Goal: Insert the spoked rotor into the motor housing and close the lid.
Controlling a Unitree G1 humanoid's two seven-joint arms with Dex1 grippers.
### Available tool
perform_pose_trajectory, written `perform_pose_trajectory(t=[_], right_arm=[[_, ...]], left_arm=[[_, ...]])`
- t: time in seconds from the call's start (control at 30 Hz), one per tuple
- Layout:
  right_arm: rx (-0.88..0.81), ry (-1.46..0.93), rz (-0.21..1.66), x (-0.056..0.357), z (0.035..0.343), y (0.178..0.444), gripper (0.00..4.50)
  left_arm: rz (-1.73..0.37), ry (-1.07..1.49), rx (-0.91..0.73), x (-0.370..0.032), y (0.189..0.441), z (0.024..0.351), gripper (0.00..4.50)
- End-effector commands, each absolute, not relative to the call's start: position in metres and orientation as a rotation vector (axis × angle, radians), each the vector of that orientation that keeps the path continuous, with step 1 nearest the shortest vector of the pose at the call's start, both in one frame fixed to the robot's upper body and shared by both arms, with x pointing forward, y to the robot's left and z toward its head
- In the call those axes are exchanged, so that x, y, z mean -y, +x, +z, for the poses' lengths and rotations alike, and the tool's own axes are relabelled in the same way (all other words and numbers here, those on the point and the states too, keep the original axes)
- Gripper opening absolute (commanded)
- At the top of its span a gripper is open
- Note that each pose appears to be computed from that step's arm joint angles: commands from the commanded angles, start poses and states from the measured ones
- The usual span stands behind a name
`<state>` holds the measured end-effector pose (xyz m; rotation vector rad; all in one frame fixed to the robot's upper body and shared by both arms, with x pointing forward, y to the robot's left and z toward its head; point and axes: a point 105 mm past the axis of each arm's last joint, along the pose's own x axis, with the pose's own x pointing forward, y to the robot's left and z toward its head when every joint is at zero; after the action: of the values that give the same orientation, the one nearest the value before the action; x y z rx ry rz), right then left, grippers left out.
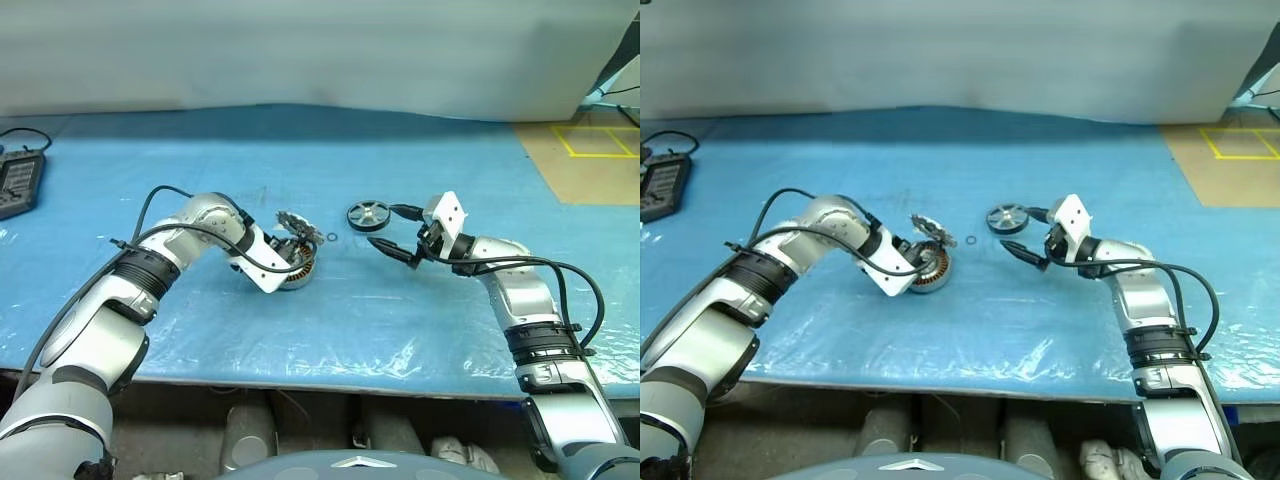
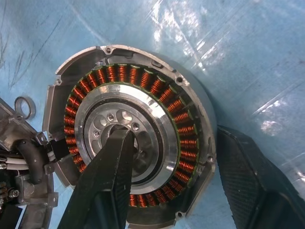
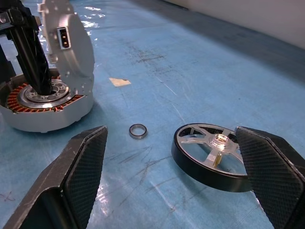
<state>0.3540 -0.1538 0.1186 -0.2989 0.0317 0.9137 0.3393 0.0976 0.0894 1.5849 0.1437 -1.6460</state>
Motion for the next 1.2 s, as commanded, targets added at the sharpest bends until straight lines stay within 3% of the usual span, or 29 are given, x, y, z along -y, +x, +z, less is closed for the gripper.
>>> perform_pose_trajectory(t=[0.03,0.33,0.7,1.13,1.2], right_arm=[[0.029,-0.315,0.913,0.153,0.134,0.354,4.50],[0.022,-0.315,0.904,0.156,0.132,0.355,4.50],[0.023,-0.324,0.885,0.161,0.133,0.358,4.50],[0.034,-0.339,0.896,0.159,0.139,0.362,4.50],[0.035,-0.341,0.899,0.159,0.139,0.362,4.50]], left_arm=[[-1.641,1.451,-0.400,-0.117,0.335,0.057,2.18],[-1.506,0.849,-0.568,-0.059,0.322,0.104,2.18],[-1.473,0.870,-0.650,-0.046,0.291,0.114,2.18],[-1.455,0.917,-0.626,-0.044,0.291,0.113,2.18],[-1.461,0.926,-0.615,-0.045,0.291,0.113,2.89]])
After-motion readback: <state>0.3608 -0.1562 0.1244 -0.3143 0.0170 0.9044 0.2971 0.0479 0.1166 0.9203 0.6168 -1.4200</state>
